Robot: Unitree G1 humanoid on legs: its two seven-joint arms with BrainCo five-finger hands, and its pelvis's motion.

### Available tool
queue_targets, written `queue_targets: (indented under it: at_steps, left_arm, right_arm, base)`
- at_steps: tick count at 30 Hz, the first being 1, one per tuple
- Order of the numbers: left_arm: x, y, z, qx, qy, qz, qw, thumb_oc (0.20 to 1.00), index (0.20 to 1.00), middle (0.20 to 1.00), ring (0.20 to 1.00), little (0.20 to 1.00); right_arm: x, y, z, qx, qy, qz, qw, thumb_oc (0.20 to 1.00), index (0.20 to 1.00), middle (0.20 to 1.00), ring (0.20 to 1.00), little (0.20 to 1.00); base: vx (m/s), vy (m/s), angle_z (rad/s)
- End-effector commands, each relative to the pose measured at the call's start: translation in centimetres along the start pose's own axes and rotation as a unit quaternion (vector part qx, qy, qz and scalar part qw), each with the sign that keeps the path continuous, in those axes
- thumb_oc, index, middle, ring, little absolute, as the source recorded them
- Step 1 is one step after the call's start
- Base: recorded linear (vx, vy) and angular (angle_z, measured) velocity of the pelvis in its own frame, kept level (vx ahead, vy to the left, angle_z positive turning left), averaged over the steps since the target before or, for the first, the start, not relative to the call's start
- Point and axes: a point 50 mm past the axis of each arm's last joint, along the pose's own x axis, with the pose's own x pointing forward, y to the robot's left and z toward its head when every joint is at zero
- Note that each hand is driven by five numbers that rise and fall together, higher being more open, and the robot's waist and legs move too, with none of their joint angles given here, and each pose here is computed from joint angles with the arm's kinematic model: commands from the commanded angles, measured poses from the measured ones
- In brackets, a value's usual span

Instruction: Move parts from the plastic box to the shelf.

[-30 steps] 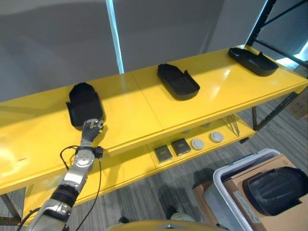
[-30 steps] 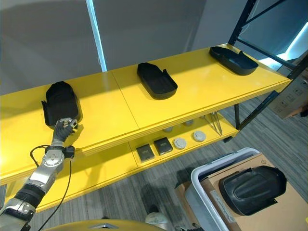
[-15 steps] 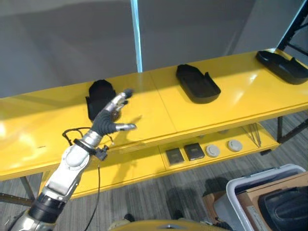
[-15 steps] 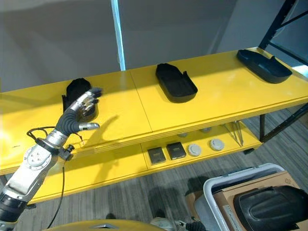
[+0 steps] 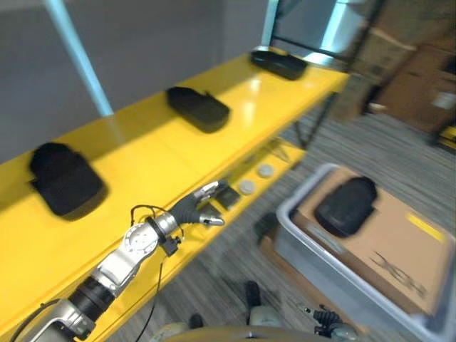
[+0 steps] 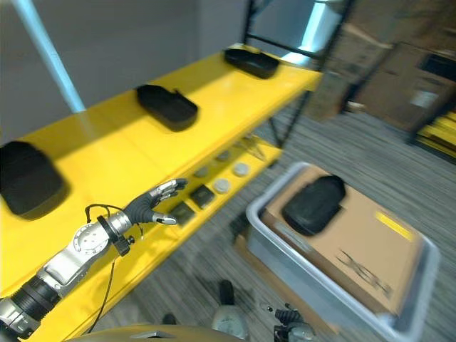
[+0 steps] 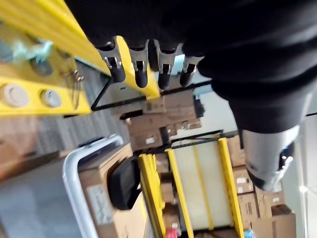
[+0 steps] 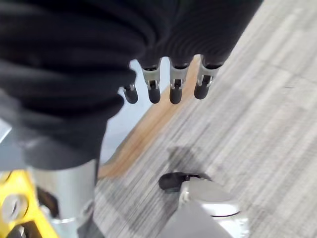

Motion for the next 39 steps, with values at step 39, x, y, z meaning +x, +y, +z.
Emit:
queue_targets:
  at_steps: [39]
  left_arm:
    - [-18.4,-7.1,-19.7,0.020,0.587,0.265,0.765,1.000,1.000,1.000,1.000,1.000]
  right_arm:
    - [-3.4,-8.3,15.4,0.219,-0.325,-0.180,0.902,1.000,1.000,1.000,1.000,1.000]
  base:
    - [0.02,-0.123,-0.36]
